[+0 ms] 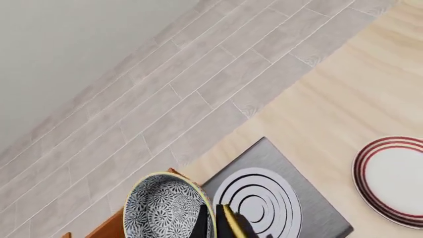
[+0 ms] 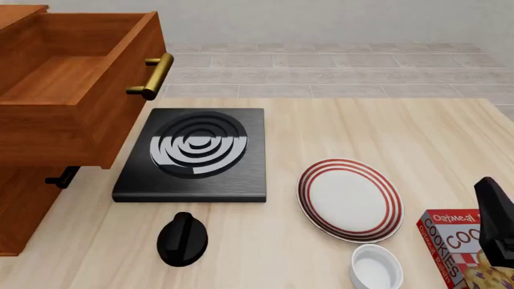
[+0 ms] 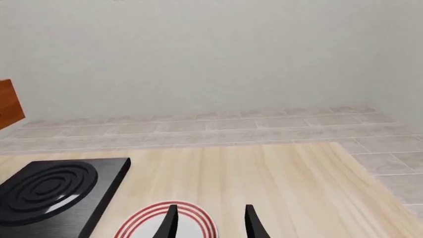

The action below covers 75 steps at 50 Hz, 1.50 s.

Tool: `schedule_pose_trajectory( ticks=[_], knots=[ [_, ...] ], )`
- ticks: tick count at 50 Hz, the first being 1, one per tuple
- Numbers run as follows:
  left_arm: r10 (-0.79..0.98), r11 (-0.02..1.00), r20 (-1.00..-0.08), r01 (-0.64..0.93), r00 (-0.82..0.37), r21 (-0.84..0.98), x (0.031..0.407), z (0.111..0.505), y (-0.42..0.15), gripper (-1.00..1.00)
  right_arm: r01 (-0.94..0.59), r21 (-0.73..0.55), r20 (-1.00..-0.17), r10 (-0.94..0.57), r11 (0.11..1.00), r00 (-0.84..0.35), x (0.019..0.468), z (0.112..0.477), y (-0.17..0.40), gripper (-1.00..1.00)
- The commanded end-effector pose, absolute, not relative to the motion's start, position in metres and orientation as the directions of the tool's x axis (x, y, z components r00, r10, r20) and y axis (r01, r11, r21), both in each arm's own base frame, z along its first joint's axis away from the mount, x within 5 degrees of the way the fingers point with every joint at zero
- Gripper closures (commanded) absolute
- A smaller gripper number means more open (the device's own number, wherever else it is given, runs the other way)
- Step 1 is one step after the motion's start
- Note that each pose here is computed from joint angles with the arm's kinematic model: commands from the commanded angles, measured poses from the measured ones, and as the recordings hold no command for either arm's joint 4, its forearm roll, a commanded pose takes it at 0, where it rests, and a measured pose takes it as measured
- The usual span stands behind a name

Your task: Pick the akita bowl in the top layer of the wooden cabinet and place it on the plate.

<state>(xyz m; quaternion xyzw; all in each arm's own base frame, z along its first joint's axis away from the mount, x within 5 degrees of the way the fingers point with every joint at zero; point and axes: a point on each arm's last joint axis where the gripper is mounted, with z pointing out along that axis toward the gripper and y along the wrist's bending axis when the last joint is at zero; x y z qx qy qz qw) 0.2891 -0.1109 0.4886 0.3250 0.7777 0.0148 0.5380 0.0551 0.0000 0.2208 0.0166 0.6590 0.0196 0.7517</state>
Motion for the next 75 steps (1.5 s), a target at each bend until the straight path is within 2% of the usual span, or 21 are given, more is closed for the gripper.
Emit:
schedule_pose_trajectory(
  ticks=[1,35,75],
  knots=[
    [0.539,0.758,-0.826,0.524,-0.165,0.39,0.291,0.489,-0.128,1.0,-0.008,0.052,-0.989,0.052,0.999,0.135,0.055,0.221,0.0,-1.0],
    [0.58,0.63,-0.813,0.654,-0.039,0.418,0.289,0.476,-0.197,1.0,-0.017,0.051,-0.988,0.053,0.999,0.142,0.055,0.222,0.001,-1.0],
    [0.653,0.445,-0.753,0.763,0.082,0.469,0.285,0.431,-0.272,1.0,-0.028,0.046,-0.987,0.05,0.999,0.153,0.054,0.225,0.001,-1.0]
  ],
)
